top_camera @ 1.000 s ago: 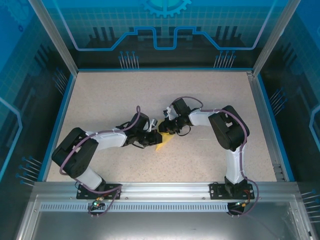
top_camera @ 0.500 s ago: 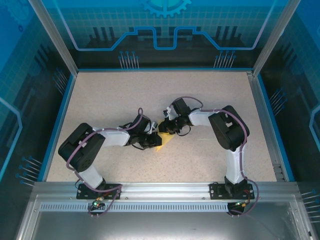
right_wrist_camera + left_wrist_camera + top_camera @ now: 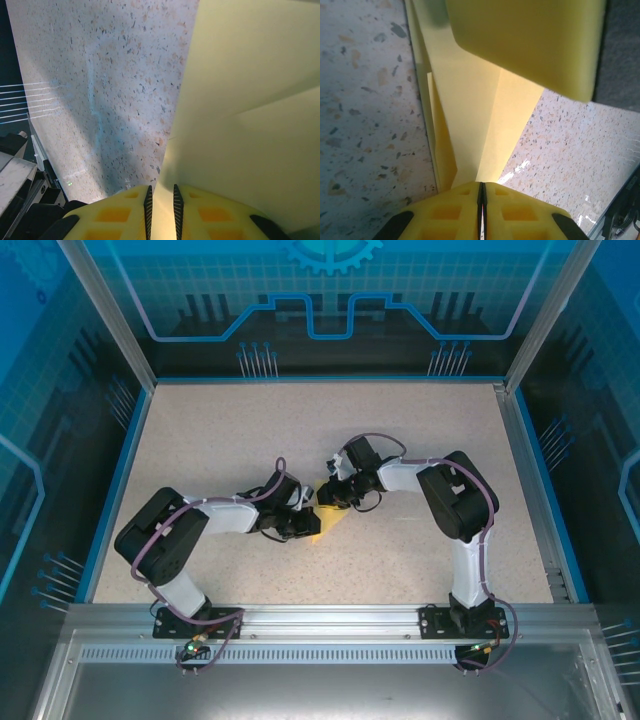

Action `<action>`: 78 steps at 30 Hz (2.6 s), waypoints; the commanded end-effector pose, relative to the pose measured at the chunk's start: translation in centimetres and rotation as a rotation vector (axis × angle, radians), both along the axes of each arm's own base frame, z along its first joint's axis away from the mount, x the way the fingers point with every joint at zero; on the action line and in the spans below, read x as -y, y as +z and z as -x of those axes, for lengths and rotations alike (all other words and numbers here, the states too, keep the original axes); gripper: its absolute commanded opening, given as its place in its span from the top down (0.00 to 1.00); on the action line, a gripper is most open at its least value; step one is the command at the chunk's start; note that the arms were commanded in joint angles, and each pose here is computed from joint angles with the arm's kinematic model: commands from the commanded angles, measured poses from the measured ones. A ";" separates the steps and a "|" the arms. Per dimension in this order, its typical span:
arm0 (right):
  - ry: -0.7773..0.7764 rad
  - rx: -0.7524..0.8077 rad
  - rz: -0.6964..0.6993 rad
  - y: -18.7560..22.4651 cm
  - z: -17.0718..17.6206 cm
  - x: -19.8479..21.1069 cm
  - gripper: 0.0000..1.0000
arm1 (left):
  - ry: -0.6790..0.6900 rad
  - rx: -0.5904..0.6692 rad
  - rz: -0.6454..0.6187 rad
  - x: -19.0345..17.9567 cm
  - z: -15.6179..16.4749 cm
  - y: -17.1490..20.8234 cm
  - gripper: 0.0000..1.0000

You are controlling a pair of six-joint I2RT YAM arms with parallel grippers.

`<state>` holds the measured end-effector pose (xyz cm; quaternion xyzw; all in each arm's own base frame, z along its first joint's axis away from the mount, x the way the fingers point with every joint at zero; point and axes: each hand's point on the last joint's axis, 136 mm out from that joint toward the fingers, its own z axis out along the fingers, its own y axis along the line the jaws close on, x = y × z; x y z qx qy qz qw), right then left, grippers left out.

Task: Fold a paper plane with a square sheet of paper (pick it up from the middle)
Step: Fourth fold the wing at the center of the table.

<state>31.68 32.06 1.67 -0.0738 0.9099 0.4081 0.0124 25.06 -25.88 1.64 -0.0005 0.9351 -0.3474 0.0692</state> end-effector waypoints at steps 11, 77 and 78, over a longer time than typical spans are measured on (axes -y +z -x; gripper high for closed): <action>-0.025 -0.100 0.189 -5.1 2.3 3.1 0.78 | -0.019 -0.114 -0.092 -2.4 3.7 -3.1 0.90; -0.028 -0.108 0.186 -5.3 2.3 2.9 0.78 | 0.089 0.039 -0.020 0.1 -1.6 -0.2 0.88; -0.028 -0.107 0.187 -5.3 2.2 2.9 0.78 | 0.091 0.040 -0.024 0.0 -1.6 -0.3 0.88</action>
